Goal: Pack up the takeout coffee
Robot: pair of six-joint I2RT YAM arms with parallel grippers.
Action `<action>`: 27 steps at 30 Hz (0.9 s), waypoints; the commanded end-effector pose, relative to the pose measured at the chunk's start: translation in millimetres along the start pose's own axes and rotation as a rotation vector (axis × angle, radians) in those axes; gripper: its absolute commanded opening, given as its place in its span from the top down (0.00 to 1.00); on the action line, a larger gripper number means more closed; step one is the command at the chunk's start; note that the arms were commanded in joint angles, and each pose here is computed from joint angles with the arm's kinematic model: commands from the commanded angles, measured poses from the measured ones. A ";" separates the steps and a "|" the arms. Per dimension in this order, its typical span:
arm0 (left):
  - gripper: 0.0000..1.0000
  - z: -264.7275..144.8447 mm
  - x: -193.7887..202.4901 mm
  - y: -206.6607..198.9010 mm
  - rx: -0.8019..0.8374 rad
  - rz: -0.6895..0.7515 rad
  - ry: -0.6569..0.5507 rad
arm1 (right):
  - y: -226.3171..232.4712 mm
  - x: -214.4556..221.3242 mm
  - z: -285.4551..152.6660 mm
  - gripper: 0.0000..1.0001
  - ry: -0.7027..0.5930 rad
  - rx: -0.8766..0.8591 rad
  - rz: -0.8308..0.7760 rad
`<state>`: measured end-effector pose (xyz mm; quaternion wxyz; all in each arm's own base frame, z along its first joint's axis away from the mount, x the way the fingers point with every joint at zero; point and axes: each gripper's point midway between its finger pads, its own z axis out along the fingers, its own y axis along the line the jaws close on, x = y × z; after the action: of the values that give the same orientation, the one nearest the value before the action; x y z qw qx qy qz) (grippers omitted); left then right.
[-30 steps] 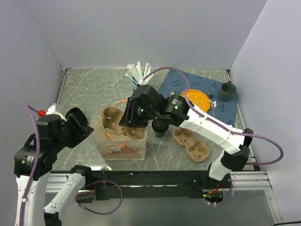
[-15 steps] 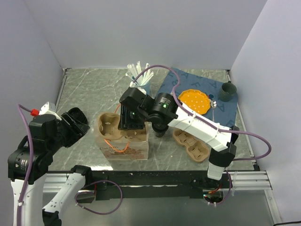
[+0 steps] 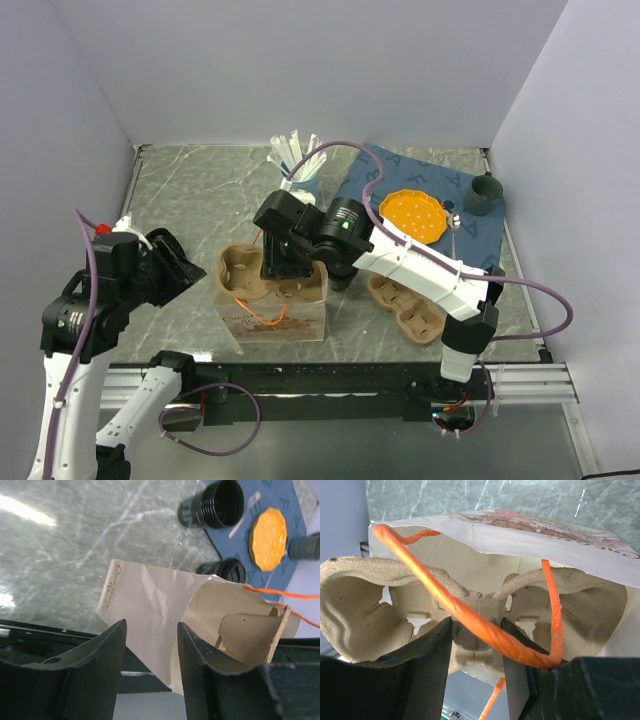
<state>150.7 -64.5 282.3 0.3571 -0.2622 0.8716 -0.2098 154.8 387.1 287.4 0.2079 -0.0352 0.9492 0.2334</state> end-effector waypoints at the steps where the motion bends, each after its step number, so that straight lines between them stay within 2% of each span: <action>1: 0.48 -0.3 5.1 -27.8 0.175 0.051 0.025 | 2.7 -4.1 0.7 0.63 -0.023 0.011 0.017; 13: 0.59 14.5 8.0 -29.3 0.197 0.074 0.040 | -2.6 -1.3 2.5 0.63 -0.014 0.037 0.009; 22: 0.72 18.5 17.5 -32.4 0.247 0.069 0.066 | -14.8 -0.5 -1.7 0.63 -0.012 0.096 -0.013; 25: 0.84 16.1 19.9 -37.4 0.280 0.068 0.076 | -17.3 0.8 -1.3 0.63 -0.005 0.107 -0.023; 27: 0.88 11.6 21.3 -41.4 0.306 0.057 0.080 | -20.4 2.1 -0.6 0.63 -0.003 0.125 -0.033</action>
<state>160.0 -101.3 270.1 0.3465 -0.1934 0.8669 -0.3016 156.5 381.2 271.0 0.2013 -0.0323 0.9601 0.1916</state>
